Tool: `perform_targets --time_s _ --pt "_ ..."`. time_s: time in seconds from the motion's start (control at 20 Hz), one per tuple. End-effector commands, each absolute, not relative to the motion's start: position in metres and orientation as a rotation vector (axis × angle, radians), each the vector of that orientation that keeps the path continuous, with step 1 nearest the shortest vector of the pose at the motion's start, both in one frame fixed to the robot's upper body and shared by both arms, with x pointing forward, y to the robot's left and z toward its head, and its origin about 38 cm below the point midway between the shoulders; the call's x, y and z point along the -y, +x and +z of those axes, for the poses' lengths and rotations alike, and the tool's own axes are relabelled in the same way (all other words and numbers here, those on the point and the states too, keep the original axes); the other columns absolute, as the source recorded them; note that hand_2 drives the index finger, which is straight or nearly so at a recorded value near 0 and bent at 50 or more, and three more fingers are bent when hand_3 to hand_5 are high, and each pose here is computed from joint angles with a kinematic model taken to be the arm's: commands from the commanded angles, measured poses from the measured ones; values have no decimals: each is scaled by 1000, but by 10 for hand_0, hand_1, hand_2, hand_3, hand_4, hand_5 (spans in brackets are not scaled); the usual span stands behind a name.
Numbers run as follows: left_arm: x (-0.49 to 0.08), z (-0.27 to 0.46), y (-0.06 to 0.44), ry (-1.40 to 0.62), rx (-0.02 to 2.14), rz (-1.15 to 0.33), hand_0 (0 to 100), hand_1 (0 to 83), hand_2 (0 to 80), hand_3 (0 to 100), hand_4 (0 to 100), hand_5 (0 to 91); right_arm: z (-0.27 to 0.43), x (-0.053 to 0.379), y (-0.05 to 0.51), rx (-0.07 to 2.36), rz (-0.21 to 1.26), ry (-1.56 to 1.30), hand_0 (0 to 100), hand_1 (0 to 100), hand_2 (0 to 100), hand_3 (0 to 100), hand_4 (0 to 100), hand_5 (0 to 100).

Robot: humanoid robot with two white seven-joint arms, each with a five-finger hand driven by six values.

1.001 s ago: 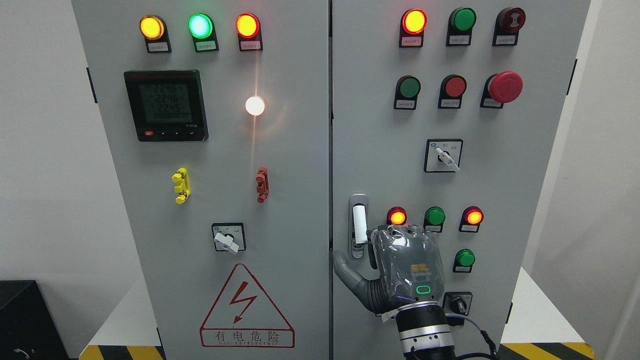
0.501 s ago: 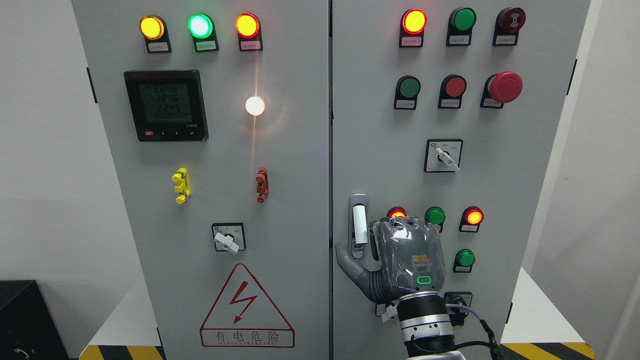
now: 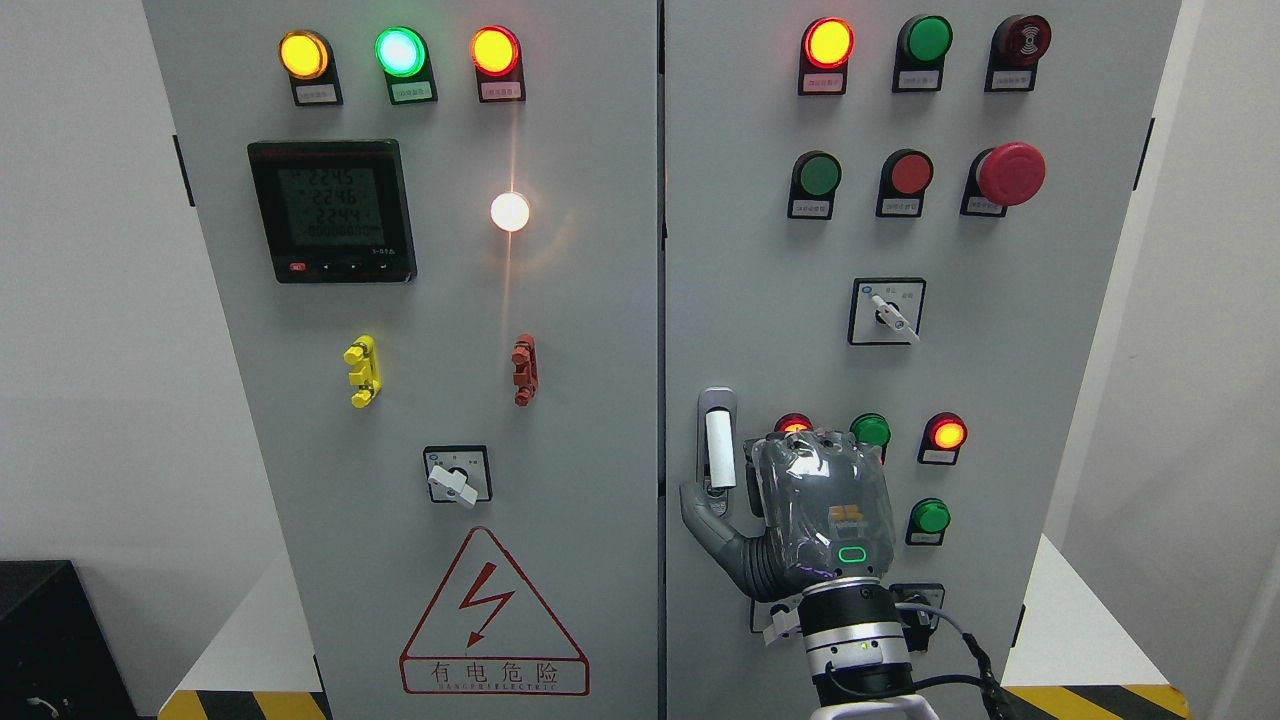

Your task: Release door handle

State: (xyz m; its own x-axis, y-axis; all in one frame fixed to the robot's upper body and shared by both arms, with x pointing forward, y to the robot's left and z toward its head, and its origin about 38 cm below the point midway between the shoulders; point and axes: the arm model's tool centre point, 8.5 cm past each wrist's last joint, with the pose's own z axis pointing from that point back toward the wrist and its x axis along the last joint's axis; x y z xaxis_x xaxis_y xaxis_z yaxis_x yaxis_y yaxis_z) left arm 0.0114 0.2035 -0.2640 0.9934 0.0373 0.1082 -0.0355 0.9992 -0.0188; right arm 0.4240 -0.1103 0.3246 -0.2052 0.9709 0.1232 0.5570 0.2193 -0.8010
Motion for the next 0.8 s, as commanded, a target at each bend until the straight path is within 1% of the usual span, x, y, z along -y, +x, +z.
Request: perform_targets --time_s 0.0,0.75 --pt "-205 -263 18 -13 106 33 120 556 0 0 0 0 323 115 427 1841 825 -1415 298 336 950 1000 1000 1000" --pt "-205 -263 18 -13 106 35 120 556 0 0 0 0 328 118 430 1840 807 -1426 313 343 942 1000 1000 1000"
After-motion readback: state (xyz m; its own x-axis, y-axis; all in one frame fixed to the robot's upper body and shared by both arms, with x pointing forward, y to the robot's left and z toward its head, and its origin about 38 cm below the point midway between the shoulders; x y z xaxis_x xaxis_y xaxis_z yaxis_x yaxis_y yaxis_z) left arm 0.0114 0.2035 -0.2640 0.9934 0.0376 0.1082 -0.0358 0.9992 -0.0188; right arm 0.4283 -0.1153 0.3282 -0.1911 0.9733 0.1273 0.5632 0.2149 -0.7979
